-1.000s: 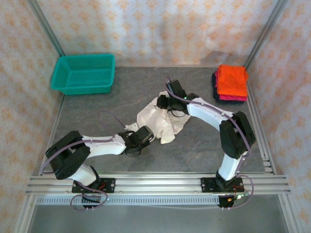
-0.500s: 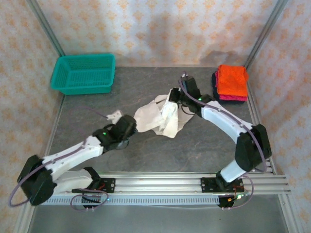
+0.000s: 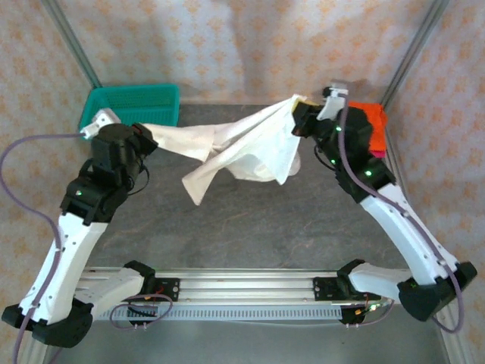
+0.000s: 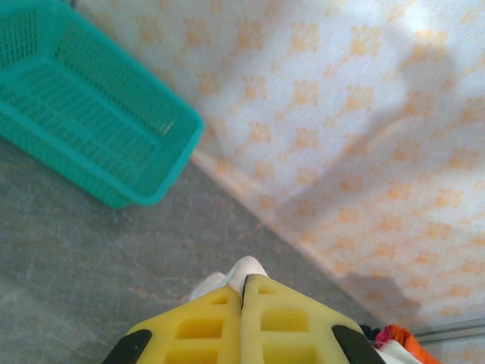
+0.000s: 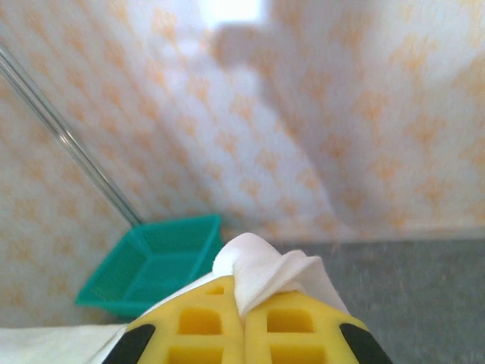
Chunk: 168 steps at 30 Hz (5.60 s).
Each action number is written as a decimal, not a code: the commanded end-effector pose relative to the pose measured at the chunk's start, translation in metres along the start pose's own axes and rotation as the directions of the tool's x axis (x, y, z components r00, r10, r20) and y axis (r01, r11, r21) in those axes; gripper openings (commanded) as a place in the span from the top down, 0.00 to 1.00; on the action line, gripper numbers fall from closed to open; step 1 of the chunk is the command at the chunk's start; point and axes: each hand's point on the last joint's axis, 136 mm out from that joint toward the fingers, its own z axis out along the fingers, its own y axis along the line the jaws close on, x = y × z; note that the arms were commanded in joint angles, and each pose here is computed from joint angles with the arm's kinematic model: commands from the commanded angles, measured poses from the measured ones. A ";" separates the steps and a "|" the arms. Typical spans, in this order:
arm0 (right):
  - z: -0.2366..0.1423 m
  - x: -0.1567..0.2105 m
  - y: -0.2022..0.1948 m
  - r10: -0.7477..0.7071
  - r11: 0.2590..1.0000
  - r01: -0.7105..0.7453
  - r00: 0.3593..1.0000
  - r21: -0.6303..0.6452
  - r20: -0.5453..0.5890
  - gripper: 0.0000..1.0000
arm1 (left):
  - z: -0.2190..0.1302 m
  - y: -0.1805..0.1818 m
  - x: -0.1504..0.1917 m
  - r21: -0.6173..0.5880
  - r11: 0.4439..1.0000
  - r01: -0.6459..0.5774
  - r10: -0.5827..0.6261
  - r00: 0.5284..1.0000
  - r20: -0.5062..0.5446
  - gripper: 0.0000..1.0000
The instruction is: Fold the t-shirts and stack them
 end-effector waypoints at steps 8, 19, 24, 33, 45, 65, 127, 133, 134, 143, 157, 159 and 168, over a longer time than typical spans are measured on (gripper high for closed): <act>-0.012 -0.002 -0.037 -0.089 0.977 0.093 0.996 0.190 -0.026 1.00 | 0.012 0.029 -0.014 -0.180 0.982 -0.064 0.072 0.997 0.041 1.00; 0.071 0.017 -0.056 -0.007 0.989 0.036 0.979 0.141 -0.202 1.00 | 0.058 -0.002 -0.031 -0.142 0.989 -0.045 0.046 0.999 0.009 1.00; 0.085 -0.013 -0.028 0.000 0.999 0.010 0.981 0.048 -0.194 1.00 | 0.043 -0.027 -0.066 -0.104 0.993 -0.057 0.064 0.995 0.070 1.00; 0.044 -0.017 -0.020 0.040 0.998 -0.031 0.972 0.046 -0.230 1.00 | 0.006 -0.010 -0.069 -0.118 0.987 -0.105 0.115 0.991 0.076 1.00; 0.118 0.060 -0.097 0.082 0.975 0.012 0.906 0.220 -0.415 0.88 | 0.044 0.011 0.000 -0.114 0.987 -0.112 0.095 0.986 -0.140 1.00; 0.000 0.257 -0.020 -0.214 0.974 0.215 0.777 -0.071 -0.592 0.12 | 0.090 0.072 0.106 -0.252 0.959 -0.126 0.041 0.948 -0.317 1.00; -0.063 0.018 -0.028 -0.425 0.859 0.458 0.887 0.228 -0.180 1.00 | 0.020 -0.016 -0.101 -0.140 0.988 -0.070 0.087 0.989 0.122 1.00; -0.055 -0.007 -0.049 -0.420 0.830 0.453 0.892 0.325 -0.168 1.00 | 0.019 -0.029 -0.112 -0.100 0.992 -0.071 0.086 0.984 0.155 1.00; -0.049 -0.008 -0.053 -0.411 0.832 0.446 0.895 0.332 -0.172 1.00 | 0.024 -0.030 -0.110 -0.102 0.992 -0.076 0.090 0.986 0.142 1.00; 0.047 -0.026 -0.110 -0.275 0.881 0.320 0.946 0.349 -0.174 1.00 | 0.122 -0.060 -0.099 -0.067 0.995 -0.073 0.080 0.992 0.100 1.00; -0.002 -0.178 -0.050 -0.352 0.903 0.284 0.919 0.323 0.175 1.00 | 0.037 -0.139 -0.201 0.187 0.982 -0.029 -0.040 0.933 0.357 1.00; -0.015 -0.174 -0.048 -0.360 0.900 0.295 0.918 0.321 0.165 1.00 | 0.018 -0.130 -0.198 0.176 0.984 -0.041 -0.024 0.935 0.355 1.00; -0.054 -0.014 -0.091 -0.295 0.915 0.312 0.950 0.255 -0.104 1.00 | 0.006 0.002 -0.068 -0.023 0.999 -0.028 0.030 0.994 0.109 1.00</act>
